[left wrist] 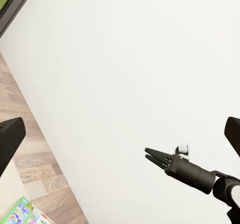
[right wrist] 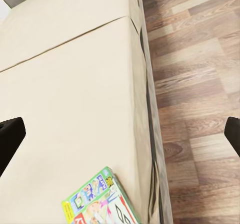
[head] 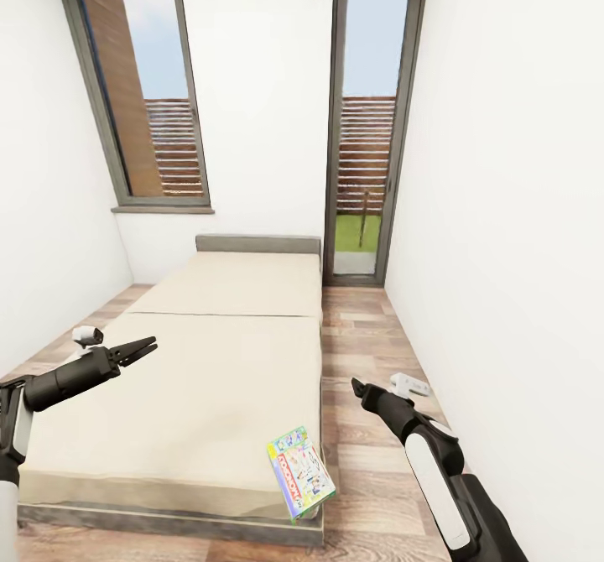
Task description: Put all the toys in the child's room - the three board games (two on the bed and one on the table), the two jigsaw puzzles on the table, and the tennis ball on the table - inside the toy box on the table in the child's room.
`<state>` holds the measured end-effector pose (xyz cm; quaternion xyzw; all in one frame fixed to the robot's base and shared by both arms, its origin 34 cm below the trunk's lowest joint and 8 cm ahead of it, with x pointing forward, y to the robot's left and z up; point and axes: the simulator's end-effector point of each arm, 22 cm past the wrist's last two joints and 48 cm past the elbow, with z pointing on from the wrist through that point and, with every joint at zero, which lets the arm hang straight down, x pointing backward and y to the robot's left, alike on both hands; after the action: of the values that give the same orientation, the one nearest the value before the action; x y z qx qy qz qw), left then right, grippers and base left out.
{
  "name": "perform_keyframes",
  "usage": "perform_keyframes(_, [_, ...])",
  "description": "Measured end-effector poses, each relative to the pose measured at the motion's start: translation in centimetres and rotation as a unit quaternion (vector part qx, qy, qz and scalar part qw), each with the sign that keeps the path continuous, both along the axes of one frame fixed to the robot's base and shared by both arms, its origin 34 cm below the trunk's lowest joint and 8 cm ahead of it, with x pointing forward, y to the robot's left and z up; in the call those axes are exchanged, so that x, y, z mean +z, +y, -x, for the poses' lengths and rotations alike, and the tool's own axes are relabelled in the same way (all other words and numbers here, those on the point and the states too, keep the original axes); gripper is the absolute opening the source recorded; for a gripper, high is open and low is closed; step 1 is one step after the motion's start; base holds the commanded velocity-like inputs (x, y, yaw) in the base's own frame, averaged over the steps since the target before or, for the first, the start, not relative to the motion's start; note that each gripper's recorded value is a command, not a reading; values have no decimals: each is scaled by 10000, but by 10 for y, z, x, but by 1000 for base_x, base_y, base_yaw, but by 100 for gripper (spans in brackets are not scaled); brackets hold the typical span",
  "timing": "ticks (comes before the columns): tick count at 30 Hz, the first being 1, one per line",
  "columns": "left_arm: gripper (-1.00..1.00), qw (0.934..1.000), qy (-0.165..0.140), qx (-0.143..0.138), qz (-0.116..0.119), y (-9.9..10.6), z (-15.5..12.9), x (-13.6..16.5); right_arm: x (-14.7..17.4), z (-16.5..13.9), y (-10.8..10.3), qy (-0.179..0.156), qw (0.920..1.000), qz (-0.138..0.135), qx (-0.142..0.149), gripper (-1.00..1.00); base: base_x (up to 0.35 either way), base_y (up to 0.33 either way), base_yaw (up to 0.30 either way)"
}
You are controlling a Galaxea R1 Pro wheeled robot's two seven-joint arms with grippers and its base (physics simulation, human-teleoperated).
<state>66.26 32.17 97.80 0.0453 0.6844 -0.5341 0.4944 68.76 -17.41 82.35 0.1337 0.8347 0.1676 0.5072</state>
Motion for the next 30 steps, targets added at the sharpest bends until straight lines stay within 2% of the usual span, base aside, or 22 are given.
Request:
perform_keyframes(8, [100,9998,-18,-151,-114,-11,4,-12,-8,2,0,-62,10000,1,0,100,0,0,0])
perform_keyframes(30, [100,9996,-191,-175,-135,-13,17,-36,-30,9,-1,-250,9997,0,-9,100,0,0,0])
